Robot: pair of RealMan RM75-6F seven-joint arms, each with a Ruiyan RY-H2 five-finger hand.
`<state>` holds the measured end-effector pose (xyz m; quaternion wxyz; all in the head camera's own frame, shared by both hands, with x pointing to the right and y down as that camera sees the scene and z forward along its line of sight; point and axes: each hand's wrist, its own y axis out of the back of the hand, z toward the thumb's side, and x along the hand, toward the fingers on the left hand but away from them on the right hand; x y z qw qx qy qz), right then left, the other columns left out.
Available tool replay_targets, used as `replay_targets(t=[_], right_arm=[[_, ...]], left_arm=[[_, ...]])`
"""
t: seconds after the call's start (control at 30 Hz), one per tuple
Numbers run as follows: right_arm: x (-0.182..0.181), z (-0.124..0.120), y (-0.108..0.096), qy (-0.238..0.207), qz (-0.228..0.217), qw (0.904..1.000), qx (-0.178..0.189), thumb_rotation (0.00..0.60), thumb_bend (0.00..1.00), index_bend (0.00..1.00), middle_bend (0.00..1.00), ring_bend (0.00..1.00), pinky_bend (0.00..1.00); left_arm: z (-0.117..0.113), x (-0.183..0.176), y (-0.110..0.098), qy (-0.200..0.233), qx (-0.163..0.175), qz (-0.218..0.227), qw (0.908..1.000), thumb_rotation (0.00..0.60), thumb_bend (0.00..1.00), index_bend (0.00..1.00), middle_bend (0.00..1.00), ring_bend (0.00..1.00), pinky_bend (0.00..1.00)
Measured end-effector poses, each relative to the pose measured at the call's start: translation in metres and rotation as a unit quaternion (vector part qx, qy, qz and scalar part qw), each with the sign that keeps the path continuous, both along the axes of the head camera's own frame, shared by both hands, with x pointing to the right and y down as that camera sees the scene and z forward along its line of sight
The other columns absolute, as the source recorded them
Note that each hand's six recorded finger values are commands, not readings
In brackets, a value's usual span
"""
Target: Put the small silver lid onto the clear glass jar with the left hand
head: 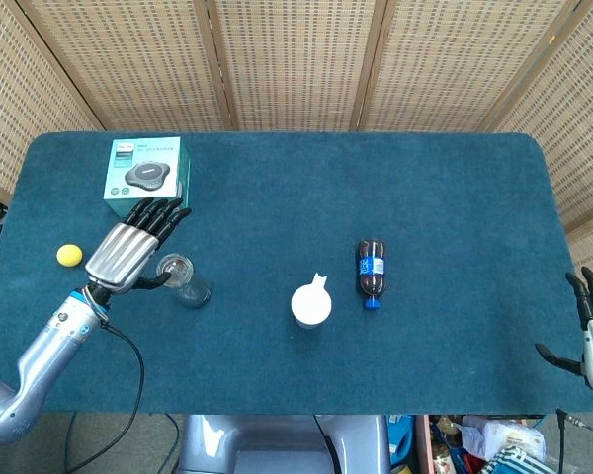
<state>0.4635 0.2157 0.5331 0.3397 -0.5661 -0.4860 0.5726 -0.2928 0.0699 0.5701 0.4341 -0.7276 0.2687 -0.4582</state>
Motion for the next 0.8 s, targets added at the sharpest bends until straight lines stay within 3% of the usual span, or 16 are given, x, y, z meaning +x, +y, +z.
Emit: replay_targets(t=[0.3, 0.4, 0.6, 0.73, 0.8], right_arm=[[-0.001, -0.003, 0.0, -0.004, -0.002, 1.0, 0.004, 0.6, 0.0, 0.0, 0.0, 0.0, 0.0], [-0.003, -0.004, 0.001, -0.005, -0.005, 1.0, 0.006, 0.6, 0.0, 0.0, 0.0, 0.0, 0.0], [-0.01, -0.005, 0.003, -0.002, -0.017, 0.9998, 0.008, 0.6, 0.0, 0.0, 0.0, 0.0, 0.0], [-0.013, -0.006, 0.003, -0.003, -0.021, 0.9997, 0.01, 0.6, 0.0, 0.0, 0.0, 0.0, 0.0], [-0.014, -0.006, 0.003, -0.003, -0.021, 0.9997, 0.012, 0.6, 0.0, 0.0, 0.0, 0.0, 0.0]], left_arm=[[-0.036, -0.064, 0.015, -0.02, 0.039, -0.064, 0.997, 0.6, 0.22, 0.0, 0.0, 0.0, 0.0], [-0.044, -0.096, 0.034, -0.03, 0.055, -0.107, 0.9923, 0.6, 0.21, 0.0, 0.0, 0.0, 0.0], [-0.047, -0.157, 0.095, -0.04, 0.061, -0.199, 0.9773, 0.6, 0.2, 0.0, 0.0, 0.0, 0.0], [-0.041, -0.175, 0.131, -0.039, 0.064, -0.216, 0.9736, 0.6, 0.2, 0.0, 0.0, 0.0, 0.0], [-0.039, -0.176, 0.139, -0.036, 0.062, -0.213, 0.9745, 0.6, 0.2, 0.0, 0.0, 0.0, 0.0]])
